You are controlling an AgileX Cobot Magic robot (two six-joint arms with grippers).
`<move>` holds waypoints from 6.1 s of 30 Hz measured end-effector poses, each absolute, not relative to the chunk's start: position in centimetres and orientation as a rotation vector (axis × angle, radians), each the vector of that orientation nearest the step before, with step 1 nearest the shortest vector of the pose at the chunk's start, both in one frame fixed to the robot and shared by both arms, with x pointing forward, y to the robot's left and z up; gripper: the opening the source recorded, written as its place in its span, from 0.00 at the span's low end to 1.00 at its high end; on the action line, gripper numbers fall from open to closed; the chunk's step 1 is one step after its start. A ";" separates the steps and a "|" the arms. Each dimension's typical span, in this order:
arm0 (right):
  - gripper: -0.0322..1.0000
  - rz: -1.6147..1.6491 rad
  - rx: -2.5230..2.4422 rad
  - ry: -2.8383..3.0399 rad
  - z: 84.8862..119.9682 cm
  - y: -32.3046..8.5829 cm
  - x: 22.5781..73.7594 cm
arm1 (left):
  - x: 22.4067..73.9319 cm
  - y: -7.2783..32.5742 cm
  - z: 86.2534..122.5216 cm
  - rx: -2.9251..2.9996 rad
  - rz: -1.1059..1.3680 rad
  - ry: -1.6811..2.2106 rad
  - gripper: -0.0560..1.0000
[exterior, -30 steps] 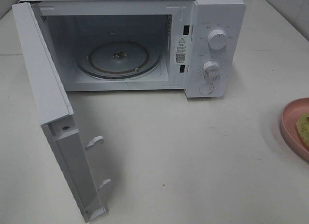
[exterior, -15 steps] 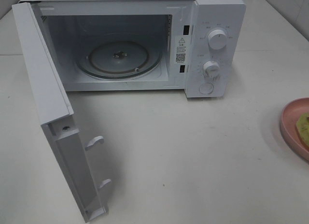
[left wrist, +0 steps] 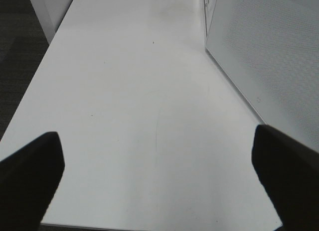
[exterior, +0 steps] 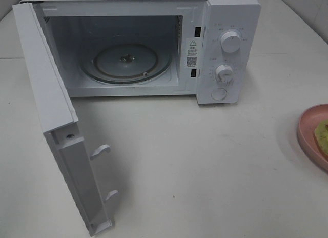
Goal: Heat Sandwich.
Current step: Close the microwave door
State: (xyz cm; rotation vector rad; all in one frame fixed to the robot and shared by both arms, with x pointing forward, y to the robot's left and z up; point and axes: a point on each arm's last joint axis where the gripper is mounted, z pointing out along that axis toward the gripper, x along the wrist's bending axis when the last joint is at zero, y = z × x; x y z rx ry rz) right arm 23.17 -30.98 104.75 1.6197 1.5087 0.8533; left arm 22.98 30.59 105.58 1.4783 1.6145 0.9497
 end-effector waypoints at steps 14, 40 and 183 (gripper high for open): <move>0.76 0.853 1.620 1.509 104.8 -31.0 23.2 | 23.0 30.6 105.6 1.478 0.950 1.614 0.97; 0.76 0.854 1.620 1.509 104.8 -31.0 23.2 | 29.0 30.5 107.2 1.560 0.893 1.676 0.41; 0.76 0.855 1.621 1.508 104.7 -31.0 23.2 | 56.6 2.7 95.2 1.646 0.608 0.940 0.05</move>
